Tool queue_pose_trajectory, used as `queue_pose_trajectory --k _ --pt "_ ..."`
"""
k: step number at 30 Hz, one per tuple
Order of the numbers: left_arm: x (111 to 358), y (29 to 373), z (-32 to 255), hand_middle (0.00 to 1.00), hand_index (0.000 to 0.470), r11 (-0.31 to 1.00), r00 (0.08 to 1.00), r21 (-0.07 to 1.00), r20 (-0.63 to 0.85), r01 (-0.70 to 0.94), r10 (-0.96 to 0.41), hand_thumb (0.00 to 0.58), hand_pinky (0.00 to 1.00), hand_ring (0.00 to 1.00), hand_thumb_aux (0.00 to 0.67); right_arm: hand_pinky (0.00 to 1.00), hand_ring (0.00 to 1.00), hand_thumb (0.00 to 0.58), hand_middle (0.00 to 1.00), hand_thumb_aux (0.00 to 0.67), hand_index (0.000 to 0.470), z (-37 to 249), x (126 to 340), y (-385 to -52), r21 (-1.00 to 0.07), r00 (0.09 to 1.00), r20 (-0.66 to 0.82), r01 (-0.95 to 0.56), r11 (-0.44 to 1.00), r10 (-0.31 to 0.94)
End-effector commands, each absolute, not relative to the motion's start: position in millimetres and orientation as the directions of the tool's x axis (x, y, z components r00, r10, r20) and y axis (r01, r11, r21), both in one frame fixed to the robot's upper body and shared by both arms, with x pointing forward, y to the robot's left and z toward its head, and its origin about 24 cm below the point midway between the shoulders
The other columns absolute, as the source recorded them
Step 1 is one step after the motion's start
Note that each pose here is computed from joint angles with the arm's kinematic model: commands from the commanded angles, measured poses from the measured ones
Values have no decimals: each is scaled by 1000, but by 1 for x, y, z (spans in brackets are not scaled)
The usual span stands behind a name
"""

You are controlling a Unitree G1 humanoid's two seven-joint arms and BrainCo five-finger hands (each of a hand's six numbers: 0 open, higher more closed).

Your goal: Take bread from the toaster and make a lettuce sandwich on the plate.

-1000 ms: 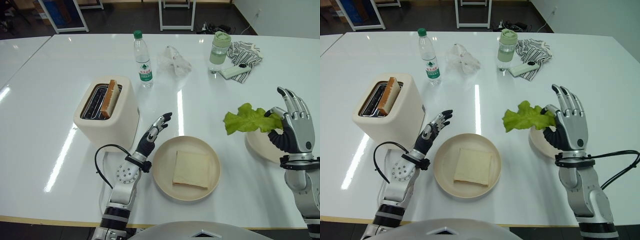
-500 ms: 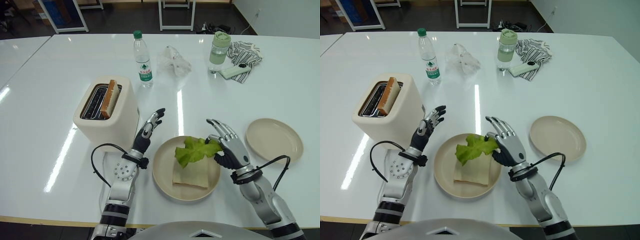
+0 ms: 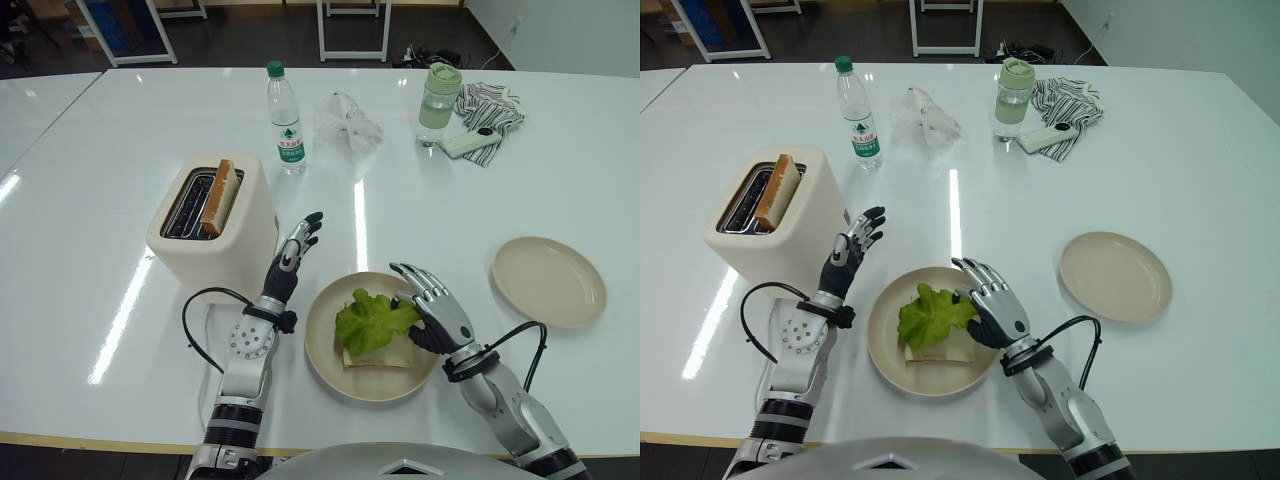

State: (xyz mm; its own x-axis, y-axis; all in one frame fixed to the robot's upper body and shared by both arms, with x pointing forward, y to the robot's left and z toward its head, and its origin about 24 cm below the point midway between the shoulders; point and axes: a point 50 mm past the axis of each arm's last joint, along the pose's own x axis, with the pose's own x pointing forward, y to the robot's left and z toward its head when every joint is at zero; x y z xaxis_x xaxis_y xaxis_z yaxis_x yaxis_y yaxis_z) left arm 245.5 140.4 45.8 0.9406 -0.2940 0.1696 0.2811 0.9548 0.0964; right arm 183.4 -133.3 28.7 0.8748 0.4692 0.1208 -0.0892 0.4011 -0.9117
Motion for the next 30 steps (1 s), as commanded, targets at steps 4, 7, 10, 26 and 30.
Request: queue_pose_trajectory --k 4,7,10,26,30 --pt "248 139 44 0 0 953 942 97 150 287 -299 0 0 0 0 0 0 580 0 670 470 21 179 -139 -935 876 61 -119 336 479" --pt "248 139 44 0 0 952 942 98 150 289 -301 0 0 0 0 0 0 580 0 670 470 15 179 -139 -946 874 33 -129 297 485" --pt "248 139 44 0 0 952 941 99 149 291 -303 0 0 0 0 0 0 580 0 670 470 11 176 -135 -949 868 21 -139 283 495" --pt "246 138 41 0 0 952 944 94 134 292 -303 0 0 0 0 0 0 580 0 670 470 14 173 -128 -963 859 37 -107 249 511" --pt "246 138 40 0 0 952 944 92 131 293 -303 0 0 0 0 0 0 462 0 368 258 18 172 -139 -968 875 43 -82 236 482"
